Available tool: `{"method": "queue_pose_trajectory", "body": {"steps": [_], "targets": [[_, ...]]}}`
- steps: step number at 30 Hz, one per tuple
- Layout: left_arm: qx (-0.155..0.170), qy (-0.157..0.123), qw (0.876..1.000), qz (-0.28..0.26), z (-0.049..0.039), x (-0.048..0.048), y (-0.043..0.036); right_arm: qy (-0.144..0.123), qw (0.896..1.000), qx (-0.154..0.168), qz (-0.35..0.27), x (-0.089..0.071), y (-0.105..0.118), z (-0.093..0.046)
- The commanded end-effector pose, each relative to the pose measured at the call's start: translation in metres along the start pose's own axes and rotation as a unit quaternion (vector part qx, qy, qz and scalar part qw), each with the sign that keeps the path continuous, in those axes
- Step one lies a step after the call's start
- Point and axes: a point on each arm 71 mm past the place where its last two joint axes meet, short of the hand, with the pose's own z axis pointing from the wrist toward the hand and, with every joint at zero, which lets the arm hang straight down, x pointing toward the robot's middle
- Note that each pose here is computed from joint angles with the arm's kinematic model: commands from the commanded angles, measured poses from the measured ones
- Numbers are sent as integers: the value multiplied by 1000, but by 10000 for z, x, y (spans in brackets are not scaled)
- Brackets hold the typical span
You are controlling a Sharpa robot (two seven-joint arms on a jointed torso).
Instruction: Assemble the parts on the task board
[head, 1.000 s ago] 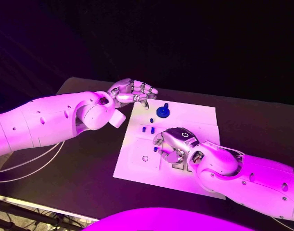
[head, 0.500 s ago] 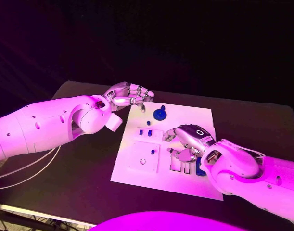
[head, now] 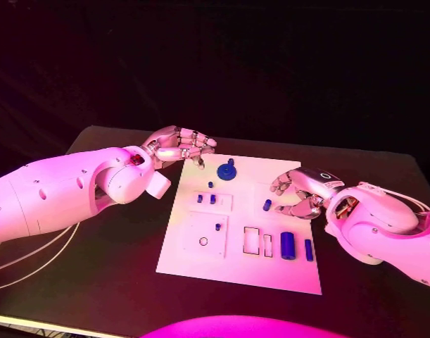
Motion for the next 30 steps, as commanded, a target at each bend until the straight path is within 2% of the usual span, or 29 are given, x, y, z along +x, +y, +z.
{"method": "queue_pose_trajectory", "body": {"steps": [1,10,18,30], "targets": [[6,6,1000,-7,2,11,-9,34,999,0,0,47,-19,18],[5,7,1000,-7,4,11,-1,37,999,-1,-5,76,-28,91],[4,9,1000,-7,5,15,1,40,999,-13,0,144,59,153],[3,10,1000,-8,4,16,3,48,999,-13,1,220,119,201]]}}
